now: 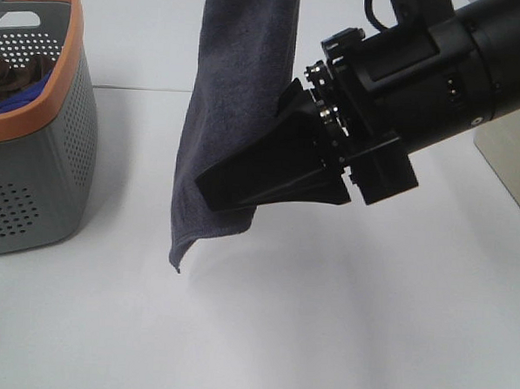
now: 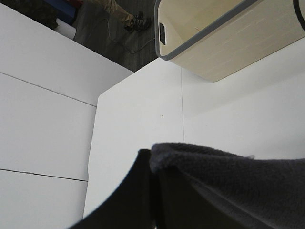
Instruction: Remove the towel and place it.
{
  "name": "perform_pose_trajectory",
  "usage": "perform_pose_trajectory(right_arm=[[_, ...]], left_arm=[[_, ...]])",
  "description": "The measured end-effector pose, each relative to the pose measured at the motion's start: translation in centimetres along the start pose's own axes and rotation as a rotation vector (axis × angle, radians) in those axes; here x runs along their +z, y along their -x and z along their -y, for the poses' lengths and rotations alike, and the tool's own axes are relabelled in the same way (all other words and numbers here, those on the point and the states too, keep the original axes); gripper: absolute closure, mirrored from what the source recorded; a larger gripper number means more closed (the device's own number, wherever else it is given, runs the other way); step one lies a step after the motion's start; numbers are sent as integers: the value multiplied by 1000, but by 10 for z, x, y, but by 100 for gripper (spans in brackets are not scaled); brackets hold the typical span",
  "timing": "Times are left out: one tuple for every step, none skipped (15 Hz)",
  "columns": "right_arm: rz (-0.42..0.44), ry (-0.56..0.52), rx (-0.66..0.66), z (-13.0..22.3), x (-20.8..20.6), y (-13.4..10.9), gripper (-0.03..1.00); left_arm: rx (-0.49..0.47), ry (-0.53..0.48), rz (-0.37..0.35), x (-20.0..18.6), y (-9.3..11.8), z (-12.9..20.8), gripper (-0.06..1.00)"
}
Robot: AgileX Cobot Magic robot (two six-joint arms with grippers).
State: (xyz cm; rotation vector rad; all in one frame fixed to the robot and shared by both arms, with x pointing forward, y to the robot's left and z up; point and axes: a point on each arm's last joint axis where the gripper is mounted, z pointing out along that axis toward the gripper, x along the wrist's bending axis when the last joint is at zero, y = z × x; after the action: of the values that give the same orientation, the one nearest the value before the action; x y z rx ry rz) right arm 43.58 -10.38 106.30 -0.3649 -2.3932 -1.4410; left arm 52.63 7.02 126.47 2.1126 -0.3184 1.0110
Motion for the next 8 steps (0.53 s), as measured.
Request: perform_pose_trajectory(right_arm=[[13,-3,-2,0,-1,0,61],[37,-4,7,0,-2,1,62],[48,-10,29,0,-2,2,65],[57,-24,50,1,-2,2,70],[65,-45,71,3,-2,3,75],[72,-62,95,5,-2,3,79],[77,-77,115,7,-2,4,82],[84,-89,135,8,-3,3,83]], left_arm=[[0,0,0,0,0,0,94],[0,0,0,0,0,0,94],[0,0,0,0,0,0,94],[0,0,0,0,0,0,94],[0,0,0,0,0,0,94],[0,0,0,0,0,0,94],[0,0,0,0,0,0,94],[-8,0,0,0,0,0,94]])
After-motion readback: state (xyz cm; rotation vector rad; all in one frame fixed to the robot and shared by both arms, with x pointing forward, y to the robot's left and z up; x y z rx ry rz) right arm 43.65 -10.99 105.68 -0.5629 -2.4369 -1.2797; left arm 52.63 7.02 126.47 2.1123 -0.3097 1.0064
